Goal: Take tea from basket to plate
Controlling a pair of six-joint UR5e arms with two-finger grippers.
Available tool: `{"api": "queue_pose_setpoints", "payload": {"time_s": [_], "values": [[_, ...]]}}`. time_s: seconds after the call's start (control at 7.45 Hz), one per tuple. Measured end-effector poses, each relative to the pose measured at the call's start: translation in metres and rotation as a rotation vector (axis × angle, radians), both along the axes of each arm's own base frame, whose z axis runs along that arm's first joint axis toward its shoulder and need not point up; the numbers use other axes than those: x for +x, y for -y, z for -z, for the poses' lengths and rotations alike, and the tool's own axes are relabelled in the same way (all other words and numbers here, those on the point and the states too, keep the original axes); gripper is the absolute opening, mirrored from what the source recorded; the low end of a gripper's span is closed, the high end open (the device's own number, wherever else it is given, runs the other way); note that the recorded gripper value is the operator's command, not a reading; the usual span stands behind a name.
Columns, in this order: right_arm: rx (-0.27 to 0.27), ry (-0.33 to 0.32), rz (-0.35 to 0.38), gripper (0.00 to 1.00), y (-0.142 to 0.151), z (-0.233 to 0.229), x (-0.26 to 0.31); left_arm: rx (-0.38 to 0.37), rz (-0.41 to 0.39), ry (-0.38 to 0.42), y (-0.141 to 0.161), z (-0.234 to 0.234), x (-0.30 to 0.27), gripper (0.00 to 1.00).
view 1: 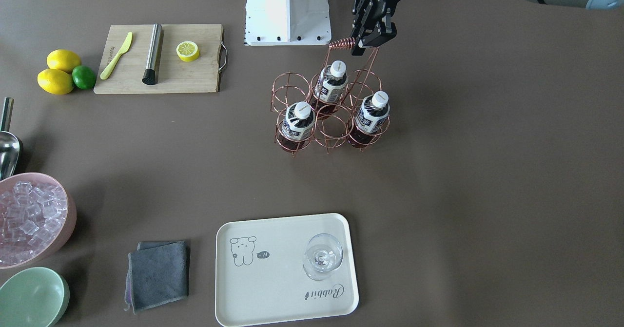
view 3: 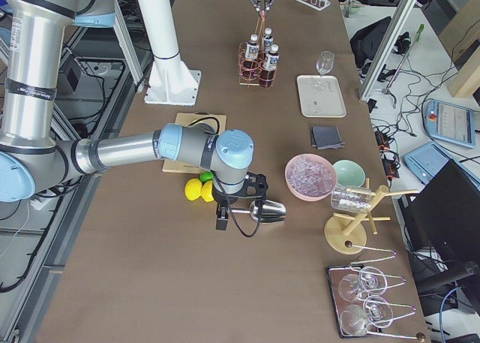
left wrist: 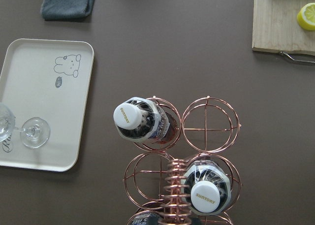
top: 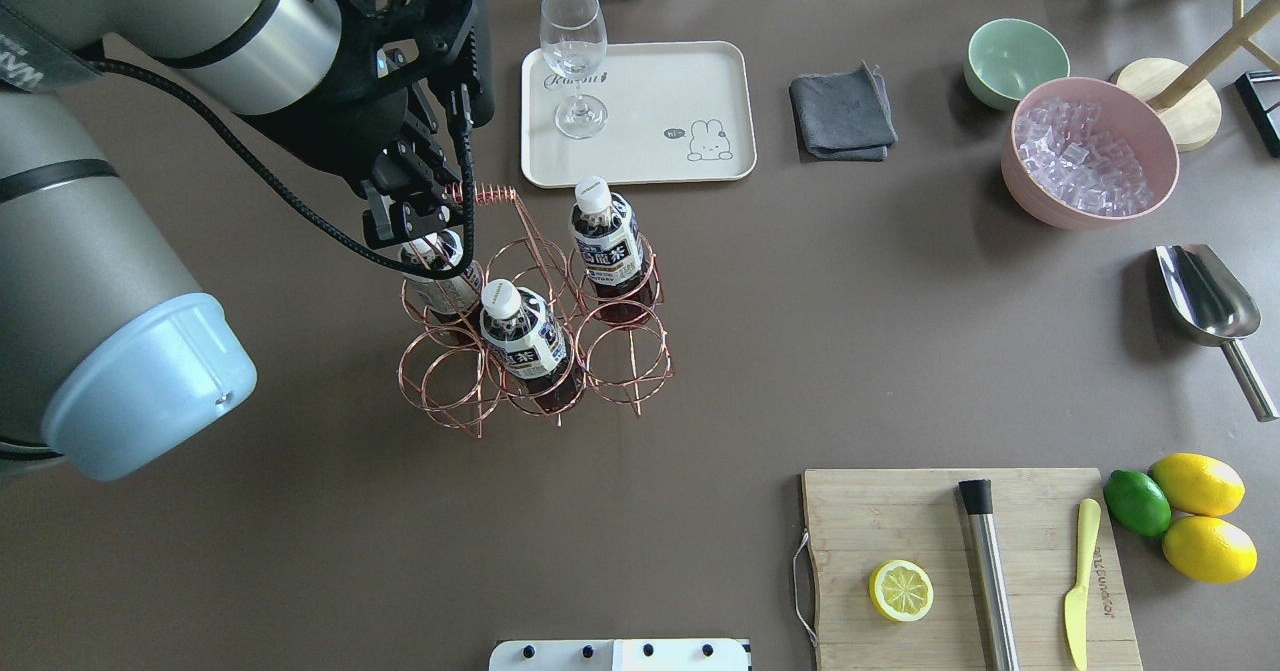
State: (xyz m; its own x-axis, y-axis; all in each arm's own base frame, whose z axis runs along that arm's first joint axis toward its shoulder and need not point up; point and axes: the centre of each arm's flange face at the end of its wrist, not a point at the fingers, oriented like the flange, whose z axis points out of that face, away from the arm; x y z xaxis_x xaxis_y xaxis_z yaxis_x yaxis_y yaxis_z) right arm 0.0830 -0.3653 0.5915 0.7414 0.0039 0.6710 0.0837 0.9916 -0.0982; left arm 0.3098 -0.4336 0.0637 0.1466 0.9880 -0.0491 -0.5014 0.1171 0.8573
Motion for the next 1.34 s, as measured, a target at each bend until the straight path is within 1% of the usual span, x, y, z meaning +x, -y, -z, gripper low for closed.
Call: {"api": "queue_pose_setpoints", "payload": {"time_s": [0.27,0.4,0.67,0.94,1.07,1.34], "values": [[-0.018,0.007,-0.046,1.0,-0.003,-0.005,0.012,0.013,-0.012,0.012,-0.008,0.004,0.018,0.0],[-0.015,0.015,-0.06,1.0,-0.003,-0.005,0.017,0.027,-0.011,0.016,-0.013,0.008,0.026,0.0],[0.053,0.001,-0.003,1.0,0.019,-0.002,0.001,0.03,-0.004,0.008,-0.019,0.018,0.031,0.0],[0.083,0.006,0.006,1.0,0.027,0.0,-0.004,0.021,-0.007,0.003,-0.022,0.024,0.038,0.0],[0.074,0.031,-0.005,1.0,0.028,0.001,-0.006,0.008,-0.01,-0.005,-0.025,0.032,0.047,0.0],[0.023,0.099,-0.061,1.0,0.029,0.004,-0.014,-0.02,-0.014,-0.018,-0.037,0.048,0.066,0.0]]}}
